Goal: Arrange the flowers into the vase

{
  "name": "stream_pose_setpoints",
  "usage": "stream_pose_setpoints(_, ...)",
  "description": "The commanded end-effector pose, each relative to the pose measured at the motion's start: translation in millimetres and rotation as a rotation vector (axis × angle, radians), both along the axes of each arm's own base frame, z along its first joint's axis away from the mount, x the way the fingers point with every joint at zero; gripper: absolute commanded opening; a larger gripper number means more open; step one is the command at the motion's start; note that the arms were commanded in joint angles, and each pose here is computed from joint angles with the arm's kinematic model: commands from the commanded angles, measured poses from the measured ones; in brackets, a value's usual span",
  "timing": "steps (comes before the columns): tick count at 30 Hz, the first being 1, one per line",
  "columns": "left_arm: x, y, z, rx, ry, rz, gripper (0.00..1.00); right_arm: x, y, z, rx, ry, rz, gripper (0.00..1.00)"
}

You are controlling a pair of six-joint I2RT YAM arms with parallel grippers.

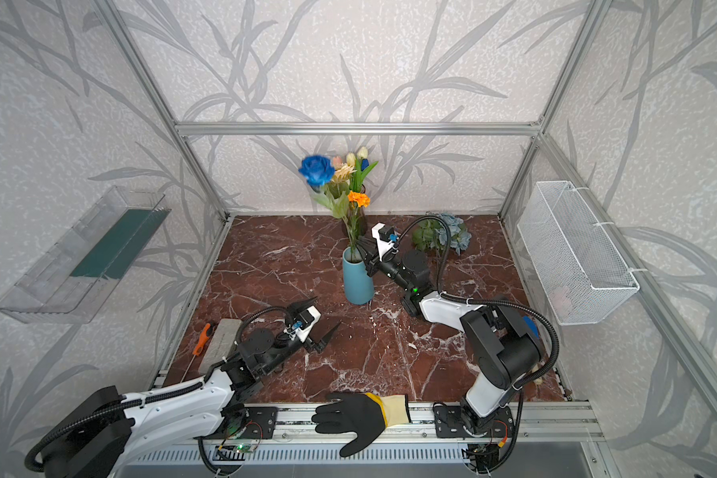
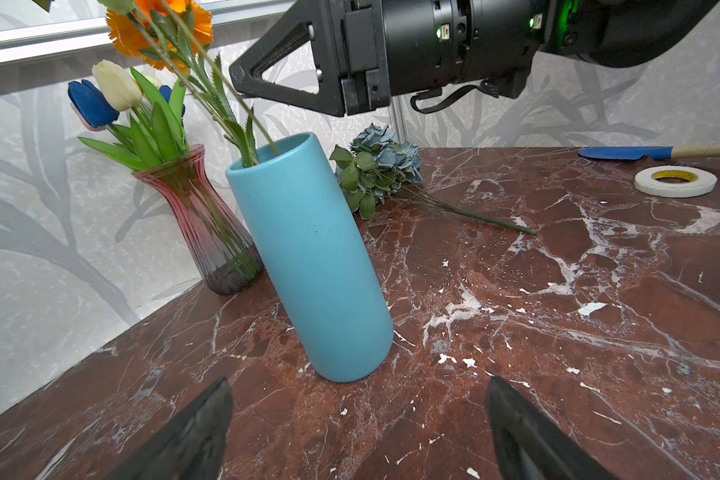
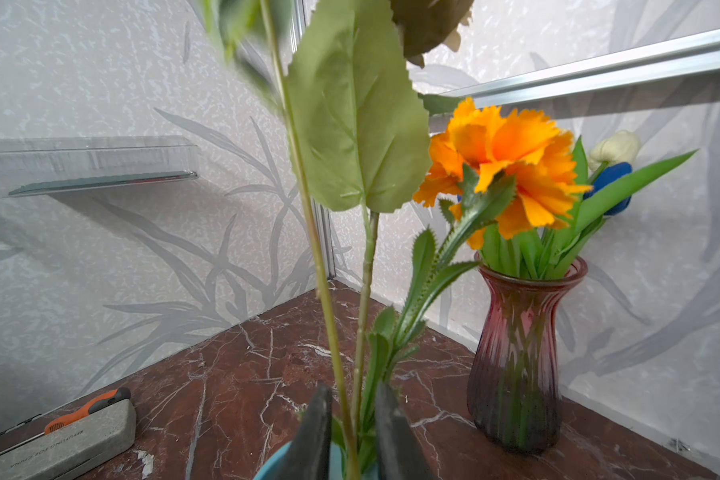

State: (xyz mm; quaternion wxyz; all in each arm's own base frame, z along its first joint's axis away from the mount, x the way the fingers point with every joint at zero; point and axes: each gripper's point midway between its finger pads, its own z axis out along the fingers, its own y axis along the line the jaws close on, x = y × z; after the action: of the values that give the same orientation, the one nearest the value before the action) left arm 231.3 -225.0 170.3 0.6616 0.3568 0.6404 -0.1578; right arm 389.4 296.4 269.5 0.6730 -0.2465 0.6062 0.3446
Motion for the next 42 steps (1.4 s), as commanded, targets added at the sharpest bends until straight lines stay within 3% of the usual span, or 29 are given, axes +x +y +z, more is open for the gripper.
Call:
stream_pose_setpoints(1,0.6,-3.3,4.0,0.007,-0.015,-0.008,0.94,-7.6,-4.5,18.0,-0.006,-0.064,-0.025,0.25)
stream_pose_setpoints(11,1.7,-3.4,1.3,0.018,-0.007,-0.004,0.94,-19.1,-30.5,50.9,0.006,-0.11,-0.13,0.38)
stream_pose_setpoints(15,1.5,-4.0,1.4,0.018,-0.006,-0.007,0.94,-15.5,-58.6,69.9,-0.012,-0.091,-0.275,0.43)
stream_pose_setpoints(19,0.9,-4.1,2.4,0.014,-0.006,-0.009,0.94,16.2,-110.4,47.0,-0.126,0.131,-0.491,0.54)
stream_pose_setpoints(24,0.3,-5.7,1.5,0.016,-0.001,-0.018,0.94,36.5,-189.9,-25.9,-0.326,0.461,-0.709,0.76)
stream_pose_setpoints(27,-1.7,-7.6,2.2,0.01,0.003,-0.033,0.95,40.1,-229.9,-73.7,-0.36,0.66,-0.754,0.78)
stream_pose_setpoints(31,1.3,-7.1,0.7,0.017,0.004,-0.019,0.95,46.2,-258.8,-122.6,-0.299,0.894,-0.749,0.78)
stream_pose_setpoints(35,-1.2,-11.7,-0.1,0.016,0.011,-0.047,0.95,55.0,-267.1,-162.9,-0.417,1.037,-0.763,0.75)
stream_pose_setpoints(40,0.7,-11.9,-3.0,0.035,0.008,-0.04,0.95,61.4,-269.1,-208.1,-0.516,1.213,-0.754,0.65)
stream_pose_setpoints(42,-0.9,-12.4,-1.9,0.026,0.011,-0.048,0.95,62.4,-265.0,-221.6,-0.533,1.268,-0.725,0.53)
